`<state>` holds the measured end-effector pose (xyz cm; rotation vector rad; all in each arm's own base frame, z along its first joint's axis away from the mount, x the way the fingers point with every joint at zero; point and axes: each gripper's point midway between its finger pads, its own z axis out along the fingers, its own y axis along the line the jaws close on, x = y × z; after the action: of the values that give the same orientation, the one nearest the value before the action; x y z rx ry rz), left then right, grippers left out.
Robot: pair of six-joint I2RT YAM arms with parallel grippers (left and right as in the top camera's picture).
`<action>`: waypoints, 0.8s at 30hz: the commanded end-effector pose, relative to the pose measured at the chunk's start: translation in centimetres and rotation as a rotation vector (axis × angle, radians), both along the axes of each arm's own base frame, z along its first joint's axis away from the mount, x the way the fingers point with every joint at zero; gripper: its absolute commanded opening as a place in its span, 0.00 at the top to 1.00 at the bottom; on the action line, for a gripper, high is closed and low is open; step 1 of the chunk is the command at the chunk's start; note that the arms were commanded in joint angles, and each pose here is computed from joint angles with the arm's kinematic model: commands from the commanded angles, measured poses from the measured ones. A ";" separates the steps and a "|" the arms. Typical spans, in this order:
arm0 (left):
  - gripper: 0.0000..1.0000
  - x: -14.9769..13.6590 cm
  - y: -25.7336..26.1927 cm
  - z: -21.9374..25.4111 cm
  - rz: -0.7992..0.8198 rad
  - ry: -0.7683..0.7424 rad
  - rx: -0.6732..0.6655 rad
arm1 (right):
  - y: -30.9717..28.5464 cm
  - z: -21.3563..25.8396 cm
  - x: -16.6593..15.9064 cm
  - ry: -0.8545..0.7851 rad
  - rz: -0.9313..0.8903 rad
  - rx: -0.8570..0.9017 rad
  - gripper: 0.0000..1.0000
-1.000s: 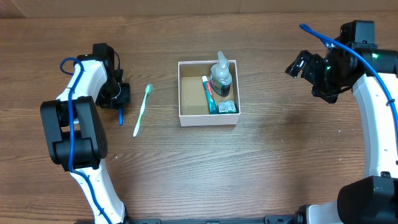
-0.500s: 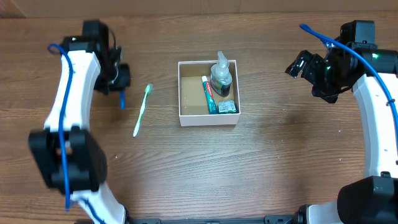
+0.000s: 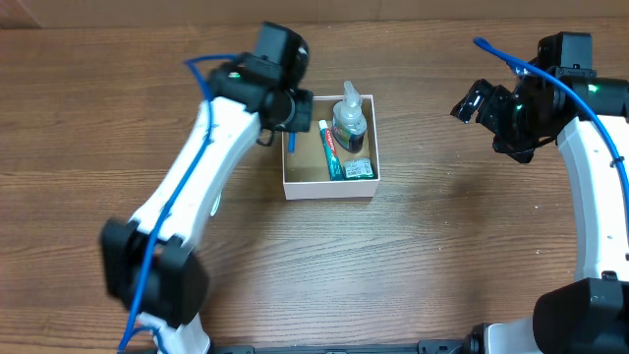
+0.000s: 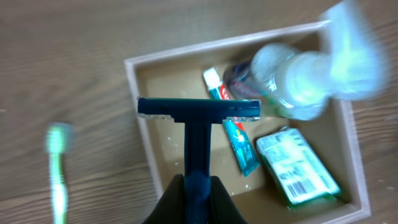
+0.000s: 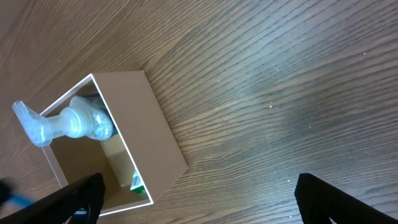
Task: Pack container
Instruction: 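Place the blue razor into the box with left gripper, then grasp the green toothbrush with the left gripper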
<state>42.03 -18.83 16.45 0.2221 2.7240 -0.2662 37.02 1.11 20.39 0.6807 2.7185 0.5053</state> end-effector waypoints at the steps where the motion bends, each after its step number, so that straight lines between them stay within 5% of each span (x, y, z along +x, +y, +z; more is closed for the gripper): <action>1: 0.70 -0.5 -1.8 -5.0 -0.001 0.126 -0.022 | 0.0 0.5 0.1 -0.015 -0.003 0.004 0.00; 6: 0.66 -0.9 -1.2 -4.0 0.001 0.131 -0.024 | 0.0 0.5 0.1 -0.015 -0.003 0.004 0.00; 13: 0.43 -0.9 9.2 -1.1 0.120 0.095 0.203 | 0.0 0.5 0.1 -0.015 -0.003 0.004 0.00; 24: 0.44 -1.1 14.8 -11.1 -0.007 0.335 0.221 | 0.0 0.5 0.1 -0.015 -0.003 0.003 0.00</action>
<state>41.73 -3.35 10.28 0.0926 2.9724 0.0638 37.02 1.11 20.39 0.6808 2.7185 0.5048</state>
